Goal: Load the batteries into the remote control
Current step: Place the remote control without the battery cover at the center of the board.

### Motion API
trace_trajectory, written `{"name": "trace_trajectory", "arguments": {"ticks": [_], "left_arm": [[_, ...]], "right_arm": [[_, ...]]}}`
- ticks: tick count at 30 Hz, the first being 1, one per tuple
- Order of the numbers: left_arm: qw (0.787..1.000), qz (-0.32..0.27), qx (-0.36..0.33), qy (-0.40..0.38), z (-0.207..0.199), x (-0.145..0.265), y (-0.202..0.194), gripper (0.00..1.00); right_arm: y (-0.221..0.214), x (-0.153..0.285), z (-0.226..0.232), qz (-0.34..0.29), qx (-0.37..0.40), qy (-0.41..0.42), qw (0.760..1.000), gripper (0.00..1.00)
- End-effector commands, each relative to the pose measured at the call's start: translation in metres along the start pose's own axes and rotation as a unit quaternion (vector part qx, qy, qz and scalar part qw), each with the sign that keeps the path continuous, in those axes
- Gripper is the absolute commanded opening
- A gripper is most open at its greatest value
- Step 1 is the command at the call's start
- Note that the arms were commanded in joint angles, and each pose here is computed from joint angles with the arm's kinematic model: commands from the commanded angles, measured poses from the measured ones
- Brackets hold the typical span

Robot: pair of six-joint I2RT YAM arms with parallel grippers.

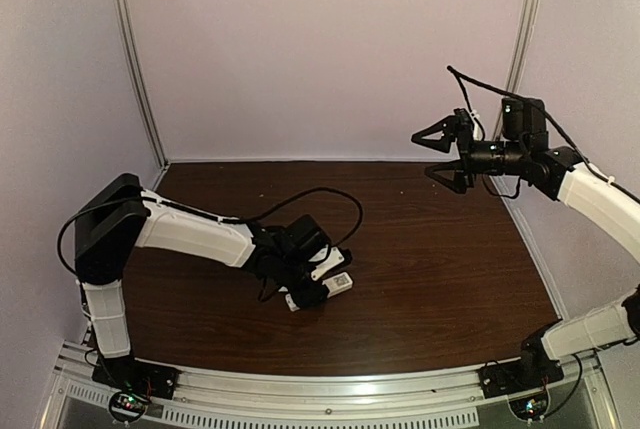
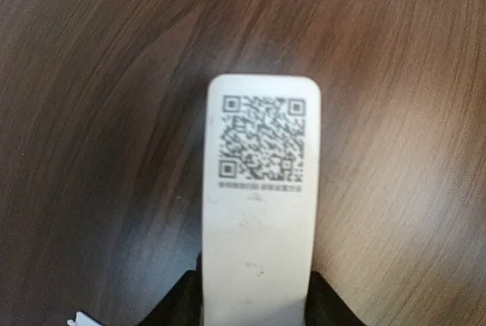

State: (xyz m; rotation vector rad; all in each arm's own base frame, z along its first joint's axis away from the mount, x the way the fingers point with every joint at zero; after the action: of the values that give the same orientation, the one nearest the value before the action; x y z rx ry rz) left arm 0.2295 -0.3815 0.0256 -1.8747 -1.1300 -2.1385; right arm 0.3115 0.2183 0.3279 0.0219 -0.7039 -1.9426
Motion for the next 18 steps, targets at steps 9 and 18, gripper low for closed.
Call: {"name": "trace_trajectory", "arguments": {"ticks": [9, 18], "left_arm": [[1.0, -0.016, 0.014, 0.014, 0.033, 0.057, 0.002, 0.67], [1.0, -0.017, -0.006, 0.014, 0.061, 0.081, -0.04, 0.65]], "right_arm": [[0.021, -0.004, 0.01, -0.021, -0.028, -0.012, 0.999, 1.0], [0.028, -0.01, 0.031, -0.024, -0.018, 0.001, 1.0, 1.0]]}}
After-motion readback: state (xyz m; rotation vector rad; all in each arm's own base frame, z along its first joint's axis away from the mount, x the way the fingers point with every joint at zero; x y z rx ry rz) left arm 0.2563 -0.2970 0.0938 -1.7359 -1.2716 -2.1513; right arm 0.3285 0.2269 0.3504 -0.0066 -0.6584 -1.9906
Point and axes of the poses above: each gripper's point midway between its finger pads, its own x axis back along the fingers, its own z axis along the line the jaws close on, y = z × x, the point moved 1 cm from there along x, back along the fingers, and after that the axes turned 7 degrees about x, right-handed, at the moved point
